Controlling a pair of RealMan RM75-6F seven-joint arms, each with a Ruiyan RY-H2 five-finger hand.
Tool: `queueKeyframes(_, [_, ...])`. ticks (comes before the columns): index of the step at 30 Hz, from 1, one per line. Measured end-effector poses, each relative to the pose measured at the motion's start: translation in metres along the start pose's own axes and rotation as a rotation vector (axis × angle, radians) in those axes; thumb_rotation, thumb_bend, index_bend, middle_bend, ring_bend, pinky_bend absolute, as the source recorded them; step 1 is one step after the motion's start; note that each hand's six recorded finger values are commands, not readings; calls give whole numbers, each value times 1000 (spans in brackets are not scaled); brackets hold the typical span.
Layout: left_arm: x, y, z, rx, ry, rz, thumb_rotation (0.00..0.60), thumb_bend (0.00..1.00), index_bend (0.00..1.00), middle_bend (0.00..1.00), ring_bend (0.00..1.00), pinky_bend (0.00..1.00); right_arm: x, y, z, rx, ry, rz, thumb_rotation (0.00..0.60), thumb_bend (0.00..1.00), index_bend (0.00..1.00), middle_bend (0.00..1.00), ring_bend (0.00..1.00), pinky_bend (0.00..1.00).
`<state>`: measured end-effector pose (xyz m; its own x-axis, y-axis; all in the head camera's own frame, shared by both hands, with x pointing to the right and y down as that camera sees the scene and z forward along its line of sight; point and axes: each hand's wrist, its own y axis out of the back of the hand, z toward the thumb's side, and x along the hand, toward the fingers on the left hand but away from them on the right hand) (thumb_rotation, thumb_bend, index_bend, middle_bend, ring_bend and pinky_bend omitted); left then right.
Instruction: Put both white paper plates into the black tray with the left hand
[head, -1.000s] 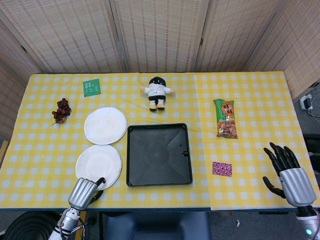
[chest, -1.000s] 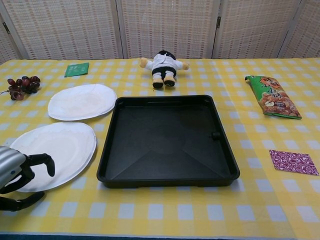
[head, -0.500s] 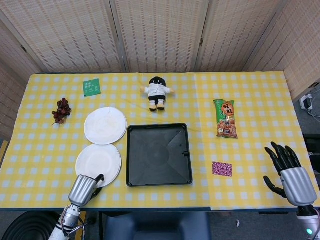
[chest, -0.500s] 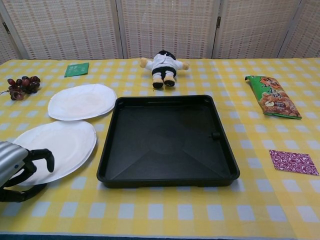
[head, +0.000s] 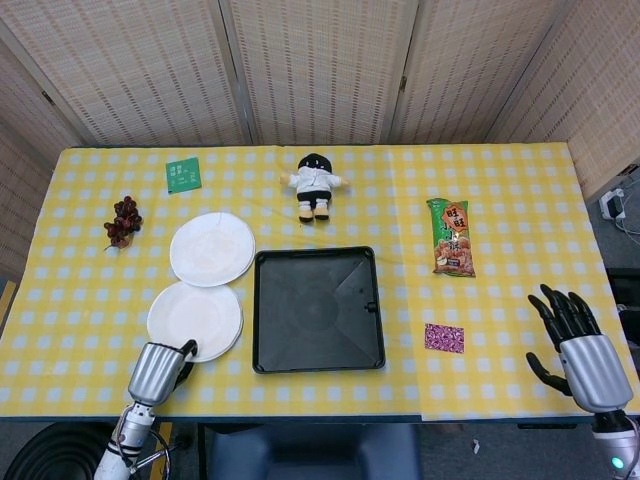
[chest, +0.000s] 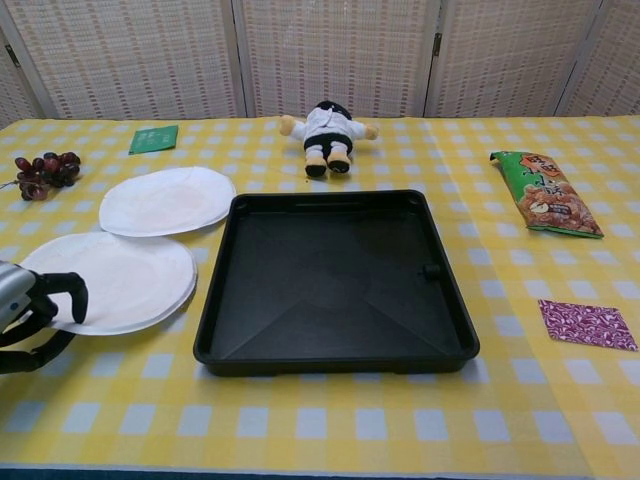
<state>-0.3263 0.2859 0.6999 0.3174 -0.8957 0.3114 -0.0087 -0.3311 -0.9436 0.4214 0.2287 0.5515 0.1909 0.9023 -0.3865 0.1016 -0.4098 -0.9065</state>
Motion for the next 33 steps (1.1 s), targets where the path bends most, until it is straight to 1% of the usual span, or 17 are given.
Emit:
queueKeyframes(4, [4, 21, -9, 16, 14, 83, 600, 543, 633, 1000, 1000, 1000, 1, 1, 1, -3, 5, -2, 600, 367, 0, 0, 0, 0])
queueKeyframes(8, [9, 49, -25, 40, 49, 180, 600, 544, 633, 1000, 1000, 1000, 3, 2, 3, -6, 12, -6, 600, 367, 0, 0, 0, 0])
queueKeyframes(11, [11, 64, -32, 44, 69, 231, 600, 544, 633, 1000, 1000, 1000, 4, 2, 4, -8, 17, -6, 600, 367, 0, 0, 0, 0])
queueKeyframes(14, [12, 78, -33, 32, 79, 276, 600, 547, 633, 1000, 1000, 1000, 5, 3, 5, -11, 21, -8, 600, 367, 0, 0, 0, 0])
queueKeyframes(19, [12, 92, -22, 21, 58, 311, 600, 550, 634, 1000, 1000, 1000, 7, 4, 6, -15, 26, -9, 600, 367, 0, 0, 0, 0])
queueKeyframes(23, [14, 102, -4, 21, 20, 336, 600, 550, 634, 1000, 1000, 1000, 7, 5, 6, -20, 29, -10, 600, 367, 0, 0, 0, 0])
queueKeyframes(28, [17, 113, 9, 25, -7, 355, 600, 549, 635, 1000, 1000, 1000, 10, 10, 5, -28, 30, -25, 600, 367, 0, 0, 0, 0])
queueKeyframes(33, [17, 121, 20, 19, -31, 362, 600, 550, 635, 1000, 1000, 1000, 10, 9, 6, -30, 39, -19, 600, 367, 0, 0, 0, 0])
